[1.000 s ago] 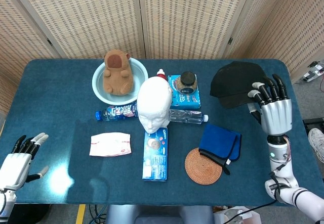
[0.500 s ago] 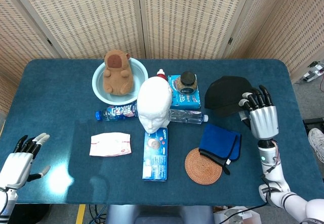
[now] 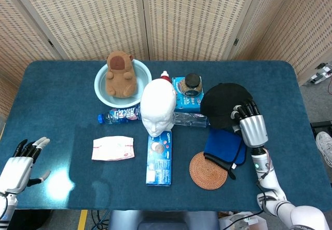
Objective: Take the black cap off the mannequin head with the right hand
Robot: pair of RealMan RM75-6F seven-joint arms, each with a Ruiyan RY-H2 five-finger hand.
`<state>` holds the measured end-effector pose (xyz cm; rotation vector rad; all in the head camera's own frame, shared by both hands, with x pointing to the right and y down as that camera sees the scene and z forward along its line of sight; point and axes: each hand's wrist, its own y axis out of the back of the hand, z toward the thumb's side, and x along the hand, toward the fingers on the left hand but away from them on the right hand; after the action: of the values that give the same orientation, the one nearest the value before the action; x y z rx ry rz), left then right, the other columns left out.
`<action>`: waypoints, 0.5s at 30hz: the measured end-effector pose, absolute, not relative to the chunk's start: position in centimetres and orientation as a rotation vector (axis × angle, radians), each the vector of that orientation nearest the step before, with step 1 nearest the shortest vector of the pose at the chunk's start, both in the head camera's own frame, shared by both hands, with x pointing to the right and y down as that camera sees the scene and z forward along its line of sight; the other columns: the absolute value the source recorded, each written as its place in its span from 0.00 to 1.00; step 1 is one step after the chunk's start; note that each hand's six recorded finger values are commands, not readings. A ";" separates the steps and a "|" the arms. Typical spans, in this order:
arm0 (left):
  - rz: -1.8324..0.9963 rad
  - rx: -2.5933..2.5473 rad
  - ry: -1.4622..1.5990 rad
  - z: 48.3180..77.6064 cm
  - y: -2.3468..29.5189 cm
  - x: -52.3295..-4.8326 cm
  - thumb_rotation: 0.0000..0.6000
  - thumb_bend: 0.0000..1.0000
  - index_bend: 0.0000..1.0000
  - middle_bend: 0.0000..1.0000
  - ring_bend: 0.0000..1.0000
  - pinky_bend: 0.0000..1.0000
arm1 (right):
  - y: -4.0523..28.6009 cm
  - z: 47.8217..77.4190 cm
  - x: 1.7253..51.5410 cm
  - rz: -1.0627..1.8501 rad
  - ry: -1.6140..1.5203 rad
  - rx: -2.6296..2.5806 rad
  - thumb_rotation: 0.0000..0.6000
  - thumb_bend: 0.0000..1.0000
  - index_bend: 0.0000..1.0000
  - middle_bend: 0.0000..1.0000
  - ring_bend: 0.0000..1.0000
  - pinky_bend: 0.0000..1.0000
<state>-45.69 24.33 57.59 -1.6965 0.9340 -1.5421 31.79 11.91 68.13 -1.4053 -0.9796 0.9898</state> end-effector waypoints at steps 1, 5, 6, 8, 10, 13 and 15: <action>-1.542 -1.697 0.934 57.6 24.3 -45.7 1.00 0.19 0.13 0.12 0.12 0.00 | 12.1 68.3 31.8 0.998 -0.973 -1.410 1.00 0.45 0.76 0.40 0.24 0.18; -1.541 -1.701 0.931 57.7 24.3 -45.6 1.00 0.19 0.13 0.12 0.12 0.00 | 12.4 69.1 32.3 1.049 -0.948 -1.413 1.00 0.39 0.68 0.35 0.22 0.14; -1.540 -1.702 0.930 57.7 24.3 -45.6 1.00 0.19 0.13 0.12 0.12 0.00 | 12.4 69.3 32.4 1.064 -0.942 -1.409 1.00 0.35 0.65 0.34 0.20 0.13; -1.540 -1.703 0.931 57.7 24.4 -45.6 1.00 0.19 0.13 0.12 0.12 0.00 | 12.3 69.5 32.6 1.097 -0.930 -1.400 1.00 0.29 0.62 0.33 0.19 0.12; -1.542 -1.702 0.933 57.7 24.4 -45.6 1.00 0.19 0.13 0.12 0.12 0.00 | 12.3 69.7 32.7 1.121 -0.926 -1.398 1.00 0.23 0.57 0.31 0.17 0.11; -1.543 -1.701 0.935 57.7 24.4 -45.7 1.00 0.19 0.13 0.12 0.12 0.00 | 12.2 70.0 32.9 1.173 -0.910 -1.390 1.00 0.09 0.48 0.26 0.13 0.08; -1.543 -1.700 0.937 57.6 24.5 -45.7 1.00 0.19 0.13 0.12 0.12 0.00 | 12.2 70.2 33.1 1.213 -0.893 -1.385 1.00 0.02 0.42 0.24 0.10 0.06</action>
<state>-45.70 24.47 57.62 -1.6998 0.9370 -1.5431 33.06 12.16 70.22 -1.3854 -0.8934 1.2131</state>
